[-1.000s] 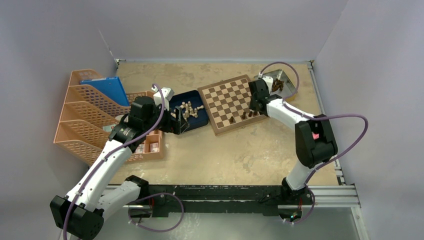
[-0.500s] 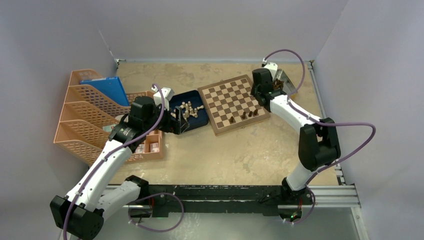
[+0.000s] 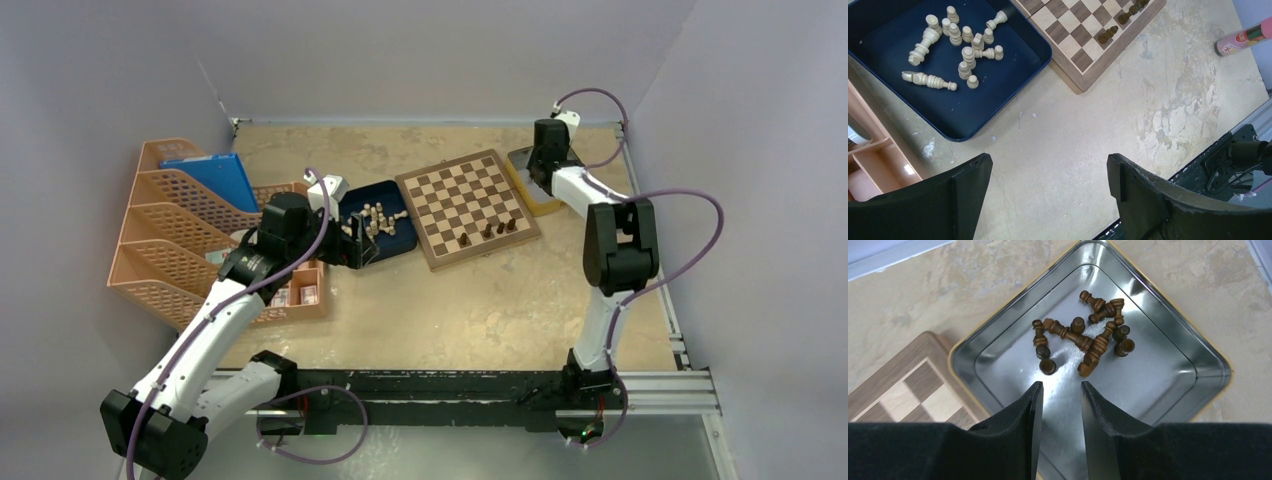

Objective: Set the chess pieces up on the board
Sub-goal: Pick up the chess piece from the storage box.

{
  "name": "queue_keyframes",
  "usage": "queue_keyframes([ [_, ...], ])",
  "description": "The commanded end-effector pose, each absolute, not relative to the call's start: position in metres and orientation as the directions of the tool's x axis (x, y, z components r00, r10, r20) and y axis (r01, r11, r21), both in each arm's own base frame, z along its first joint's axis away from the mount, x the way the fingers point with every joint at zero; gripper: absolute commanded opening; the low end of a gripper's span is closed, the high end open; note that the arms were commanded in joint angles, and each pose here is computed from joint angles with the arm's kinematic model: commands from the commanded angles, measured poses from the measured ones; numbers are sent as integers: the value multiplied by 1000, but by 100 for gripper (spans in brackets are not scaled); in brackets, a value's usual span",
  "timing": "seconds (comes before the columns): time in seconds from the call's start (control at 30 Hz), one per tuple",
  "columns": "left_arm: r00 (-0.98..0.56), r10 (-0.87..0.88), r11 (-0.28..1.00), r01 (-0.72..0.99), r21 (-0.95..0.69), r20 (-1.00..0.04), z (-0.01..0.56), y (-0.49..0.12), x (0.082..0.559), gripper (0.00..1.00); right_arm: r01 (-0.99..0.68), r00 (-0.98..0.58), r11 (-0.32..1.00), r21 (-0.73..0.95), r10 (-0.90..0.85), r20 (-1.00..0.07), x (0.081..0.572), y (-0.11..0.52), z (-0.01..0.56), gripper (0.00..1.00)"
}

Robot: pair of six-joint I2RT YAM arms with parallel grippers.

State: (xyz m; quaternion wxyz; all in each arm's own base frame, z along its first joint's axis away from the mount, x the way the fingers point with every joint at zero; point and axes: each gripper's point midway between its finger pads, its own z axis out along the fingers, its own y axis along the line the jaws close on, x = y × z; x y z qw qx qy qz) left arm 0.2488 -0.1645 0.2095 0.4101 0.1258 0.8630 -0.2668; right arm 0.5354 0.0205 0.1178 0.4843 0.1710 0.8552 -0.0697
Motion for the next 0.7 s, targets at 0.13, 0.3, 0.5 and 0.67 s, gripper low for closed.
queue_keyframes([
  [0.13, -605, -9, 830, 440, -344, -796, 218, -165, 253, 85, 369, -336, 922, 122, 255, -907, 582, 0, 138, 35],
  [0.3, -609, -8, 830, 439, -344, -793, 216, -165, 254, 85, 369, -343, 922, 113, 249, -906, 599, -5, 125, 35],
  [0.5, -606, -7, 833, 436, -340, -795, 216, -164, 255, 85, 391, -357, 915, 98, 248, -901, 607, -18, 110, 35],
  [0.67, -608, -5, 833, 436, -339, -794, 216, -165, 255, 85, 377, -365, 921, 93, 240, -899, 612, -20, 105, 35],
])
